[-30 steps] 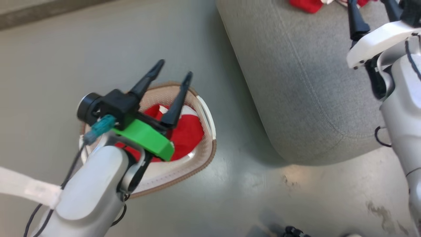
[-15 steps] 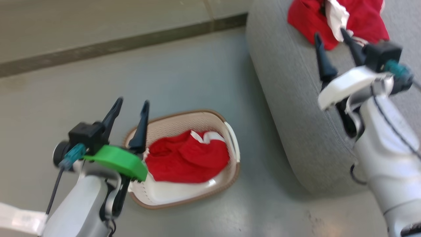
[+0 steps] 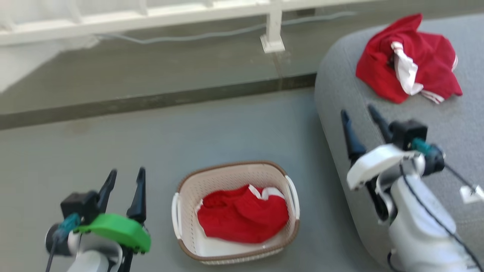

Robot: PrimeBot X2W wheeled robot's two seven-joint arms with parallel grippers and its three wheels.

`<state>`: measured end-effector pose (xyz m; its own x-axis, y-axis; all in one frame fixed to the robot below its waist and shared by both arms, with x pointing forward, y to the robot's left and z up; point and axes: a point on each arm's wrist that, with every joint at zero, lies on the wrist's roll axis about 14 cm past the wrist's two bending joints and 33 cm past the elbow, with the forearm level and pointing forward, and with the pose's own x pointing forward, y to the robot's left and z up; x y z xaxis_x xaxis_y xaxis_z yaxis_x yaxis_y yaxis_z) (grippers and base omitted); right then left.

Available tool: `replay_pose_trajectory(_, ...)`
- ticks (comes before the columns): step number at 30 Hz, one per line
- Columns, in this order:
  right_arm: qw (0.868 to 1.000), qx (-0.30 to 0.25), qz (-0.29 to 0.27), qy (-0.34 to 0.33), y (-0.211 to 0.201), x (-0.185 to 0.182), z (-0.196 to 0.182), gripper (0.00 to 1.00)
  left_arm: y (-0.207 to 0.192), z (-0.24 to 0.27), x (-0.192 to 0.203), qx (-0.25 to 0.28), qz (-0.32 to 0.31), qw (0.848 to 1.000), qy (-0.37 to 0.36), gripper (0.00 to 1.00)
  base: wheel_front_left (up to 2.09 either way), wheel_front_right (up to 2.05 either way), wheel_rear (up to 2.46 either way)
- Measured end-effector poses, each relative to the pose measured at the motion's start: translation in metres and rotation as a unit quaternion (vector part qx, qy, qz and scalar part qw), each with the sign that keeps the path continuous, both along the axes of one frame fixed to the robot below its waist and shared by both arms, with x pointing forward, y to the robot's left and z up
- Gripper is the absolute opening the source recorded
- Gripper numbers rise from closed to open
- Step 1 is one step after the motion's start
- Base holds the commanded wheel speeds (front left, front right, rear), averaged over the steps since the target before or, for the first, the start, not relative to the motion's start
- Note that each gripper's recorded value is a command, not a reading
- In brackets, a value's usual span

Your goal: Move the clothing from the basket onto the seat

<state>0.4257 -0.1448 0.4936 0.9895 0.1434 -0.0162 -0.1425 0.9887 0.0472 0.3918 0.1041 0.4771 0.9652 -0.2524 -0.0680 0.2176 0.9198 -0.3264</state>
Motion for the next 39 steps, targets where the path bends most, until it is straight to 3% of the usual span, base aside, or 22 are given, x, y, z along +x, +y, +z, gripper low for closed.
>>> replay_pose_trajectory(6, 1.0, 0.006, 0.024, -0.016, 0.022, -0.02, 0.008, 1.0, 0.029, 0.009, -0.021, 0.002, 0.04, 0.999, -0.014, 1.0, 0.0, 0.0, 0.0)
replay_pose_trajectory(16, 1.0, 0.017, 0.006, -0.006, 0.016, -0.05, -0.003, 1.0, 0.037, 0.015, -0.038, 0.012, 0.054, 0.998, -0.028, 1.0, 0.0, 0.0, 0.0)
replay_pose_trajectory(39, 0.999, 0.027, -0.013, -0.032, 0.008, -0.059, 0.011, 1.0, 0.032, 0.022, -0.048, 0.02, 0.047, 0.998, -0.044, 1.0, 0.0, 0.0, 0.0)
